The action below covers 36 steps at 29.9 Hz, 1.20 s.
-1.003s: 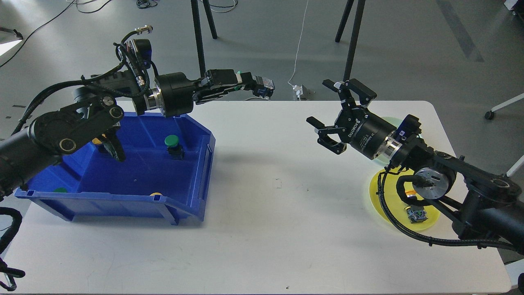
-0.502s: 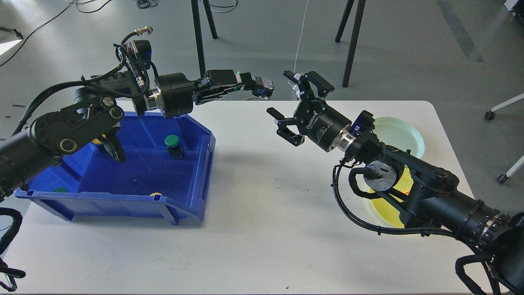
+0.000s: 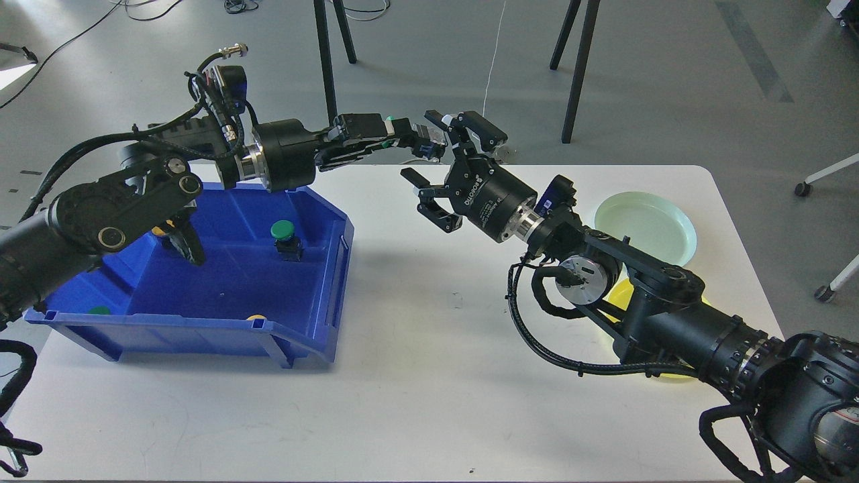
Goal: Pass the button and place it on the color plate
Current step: 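Close the right gripper on the green button and take it, then lower the green button onto the pale green plate and release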
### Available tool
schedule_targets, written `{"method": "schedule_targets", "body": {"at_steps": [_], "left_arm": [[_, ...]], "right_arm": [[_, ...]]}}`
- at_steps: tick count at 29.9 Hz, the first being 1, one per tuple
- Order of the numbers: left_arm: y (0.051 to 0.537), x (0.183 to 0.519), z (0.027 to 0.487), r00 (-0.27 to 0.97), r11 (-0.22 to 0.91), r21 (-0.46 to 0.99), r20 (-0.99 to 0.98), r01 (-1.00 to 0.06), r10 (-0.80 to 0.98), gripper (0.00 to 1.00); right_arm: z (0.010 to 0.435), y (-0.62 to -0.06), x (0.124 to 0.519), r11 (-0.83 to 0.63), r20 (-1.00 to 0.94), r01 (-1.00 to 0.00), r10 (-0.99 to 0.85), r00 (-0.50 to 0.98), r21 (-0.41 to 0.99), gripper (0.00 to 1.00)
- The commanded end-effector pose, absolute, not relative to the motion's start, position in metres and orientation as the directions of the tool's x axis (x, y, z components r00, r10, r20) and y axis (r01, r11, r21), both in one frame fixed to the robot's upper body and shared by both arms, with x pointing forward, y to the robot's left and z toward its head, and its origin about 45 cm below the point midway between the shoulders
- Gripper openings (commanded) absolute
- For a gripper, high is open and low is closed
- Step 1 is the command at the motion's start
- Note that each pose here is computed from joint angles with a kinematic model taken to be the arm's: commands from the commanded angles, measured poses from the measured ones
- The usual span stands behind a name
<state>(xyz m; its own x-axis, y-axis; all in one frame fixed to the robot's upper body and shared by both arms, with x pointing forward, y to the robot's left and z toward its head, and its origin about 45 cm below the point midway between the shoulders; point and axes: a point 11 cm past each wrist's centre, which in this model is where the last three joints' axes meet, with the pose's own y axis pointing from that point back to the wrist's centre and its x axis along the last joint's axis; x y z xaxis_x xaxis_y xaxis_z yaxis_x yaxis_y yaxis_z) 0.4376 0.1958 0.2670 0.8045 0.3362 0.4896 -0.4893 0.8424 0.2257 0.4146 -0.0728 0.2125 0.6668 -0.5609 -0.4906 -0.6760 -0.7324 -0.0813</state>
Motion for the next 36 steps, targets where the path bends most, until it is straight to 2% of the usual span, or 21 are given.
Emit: {"method": "schedule_targets", "body": {"at_steps": [1, 4, 7, 11, 14, 15, 16, 17, 18, 19, 24, 28, 32, 36], "left_arm": [[0.197, 0.438, 0.267, 0.803, 0.840, 0.225, 0.490, -0.493, 0.340, 0.21], [0.196, 0.438, 0.267, 0.804, 0.841, 0.225, 0.489, -0.492, 0.339, 0.21], [0.197, 0.438, 0.267, 0.803, 0.840, 0.225, 0.490, -0.493, 0.340, 0.21], [0.196, 0.438, 0.267, 0.804, 0.841, 0.224, 0.488, -0.492, 0.340, 0.23], [0.195, 0.439, 0.268, 0.803, 0.842, 0.218, 0.486, -0.493, 0.345, 0.29], [0.195, 0.439, 0.268, 0.803, 0.843, 0.215, 0.485, -0.493, 0.346, 0.36], [0.194, 0.439, 0.269, 0.805, 0.844, 0.208, 0.478, -0.494, 0.352, 0.48], [0.194, 0.439, 0.270, 0.806, 0.845, 0.200, 0.467, -0.496, 0.363, 0.64], [0.193, 0.439, 0.271, 0.808, 0.847, 0.186, 0.452, -0.499, 0.377, 0.84], [0.193, 0.440, 0.271, 0.810, 0.847, 0.176, 0.441, -0.502, 0.388, 0.90], [0.198, 0.443, 0.270, 0.804, 0.836, 0.175, 0.431, -0.520, 0.410, 0.92], [0.197, 0.443, 0.270, 0.805, 0.837, 0.173, 0.429, -0.519, 0.410, 0.92], [0.198, 0.443, 0.271, 0.804, 0.837, 0.171, 0.428, -0.520, 0.412, 0.92], [0.198, 0.443, 0.270, 0.805, 0.837, 0.172, 0.427, -0.520, 0.412, 0.92]], "right_arm": [[0.213, -0.076, 0.416, -0.727, -0.490, -0.682, -0.566, 0.663, -0.084, 0.45], [0.213, -0.077, 0.417, -0.719, -0.491, -0.690, -0.573, 0.656, -0.083, 0.25], [0.214, -0.078, 0.418, -0.717, -0.495, -0.691, -0.571, 0.655, -0.088, 0.10], [0.215, -0.077, 0.418, -0.719, -0.495, -0.689, -0.568, 0.658, -0.090, 0.04], [0.216, -0.077, 0.418, -0.719, -0.494, -0.689, -0.568, 0.659, -0.091, 0.02], [0.216, -0.077, 0.418, -0.719, -0.494, -0.689, -0.568, 0.659, -0.091, 0.02], [0.216, -0.077, 0.418, -0.719, -0.494, -0.689, -0.568, 0.659, -0.091, 0.02], [0.216, -0.078, 0.418, -0.718, -0.493, -0.690, -0.569, 0.658, -0.092, 0.01], [0.216, -0.078, 0.418, -0.718, -0.493, -0.690, -0.569, 0.658, -0.092, 0.01], [0.217, -0.079, 0.419, -0.716, -0.495, -0.692, -0.569, 0.657, -0.094, 0.01], [0.219, -0.095, 0.424, -0.698, -0.484, -0.710, -0.591, 0.645, -0.094, 0.01], [0.217, -0.136, 0.433, -0.643, -0.467, -0.762, -0.651, 0.598, -0.080, 0.01], [0.203, -0.214, 0.437, -0.530, -0.419, -0.848, -0.767, 0.486, -0.012, 0.01], [0.189, -0.298, 0.437, -0.322, -0.285, -0.942, -0.916, 0.282, 0.101, 0.01]]}}
